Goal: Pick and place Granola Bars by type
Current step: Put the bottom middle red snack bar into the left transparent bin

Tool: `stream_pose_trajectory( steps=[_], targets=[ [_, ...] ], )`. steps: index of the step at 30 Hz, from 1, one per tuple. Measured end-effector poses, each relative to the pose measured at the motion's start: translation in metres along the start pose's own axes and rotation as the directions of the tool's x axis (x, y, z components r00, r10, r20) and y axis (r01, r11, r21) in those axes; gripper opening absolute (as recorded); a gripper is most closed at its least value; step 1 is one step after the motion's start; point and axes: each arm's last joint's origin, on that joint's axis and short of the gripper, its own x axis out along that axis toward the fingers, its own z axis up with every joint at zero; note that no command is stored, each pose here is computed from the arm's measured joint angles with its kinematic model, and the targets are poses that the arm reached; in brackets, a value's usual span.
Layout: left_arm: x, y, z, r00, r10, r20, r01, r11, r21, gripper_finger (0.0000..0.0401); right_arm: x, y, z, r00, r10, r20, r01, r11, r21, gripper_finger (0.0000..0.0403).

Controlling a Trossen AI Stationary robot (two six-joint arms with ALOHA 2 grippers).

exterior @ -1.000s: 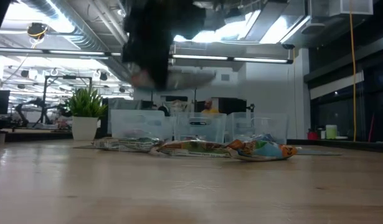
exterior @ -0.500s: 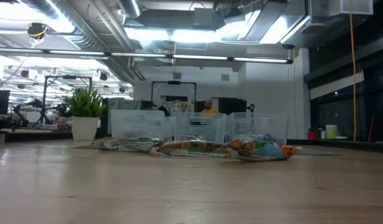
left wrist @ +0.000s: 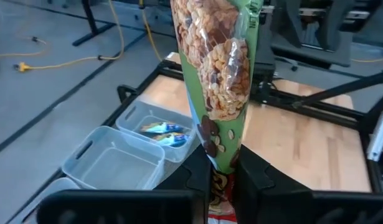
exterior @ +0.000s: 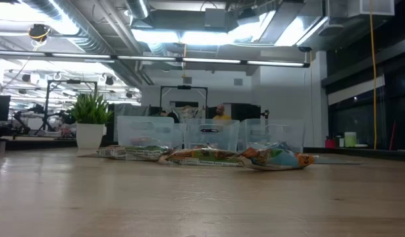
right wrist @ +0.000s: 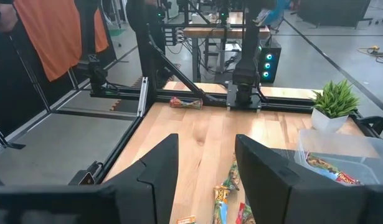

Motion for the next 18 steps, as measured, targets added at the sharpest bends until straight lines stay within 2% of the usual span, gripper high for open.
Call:
stream_pose_trajectory(
  steps=[5, 8, 14, 18],
  targets=[
    [-0.002, 0.004, 0.001, 1.000, 0.019, 0.005, -0.019, 0.999, 0.045, 0.0035, 0.000, 0.000, 0.000, 1.000, 0.000, 0.000, 0.000, 1.000, 0.000, 0.0162],
    [-0.005, 0.014, 0.002, 0.998, 0.068, 0.004, -0.068, 0.994, 0.088, 0.0031, 0.000, 0.000, 0.000, 1.000, 0.000, 0.000, 0.000, 1.000, 0.000, 0.0162],
    [-0.011, 0.056, 0.004, 0.979, 0.201, -0.044, -0.194, 0.972, 0.136, 0.0033, 0.000, -0.002, 0.000, 0.998, -0.059, 0.003, 0.059, 0.998, 0.001, 0.0162],
    [-0.010, 0.088, 0.007, 0.966, 0.242, -0.090, -0.227, 0.961, 0.155, 0.0036, 0.000, -0.003, 0.000, 0.994, -0.108, 0.005, 0.108, 0.994, 0.001, 0.0162]
  ],
)
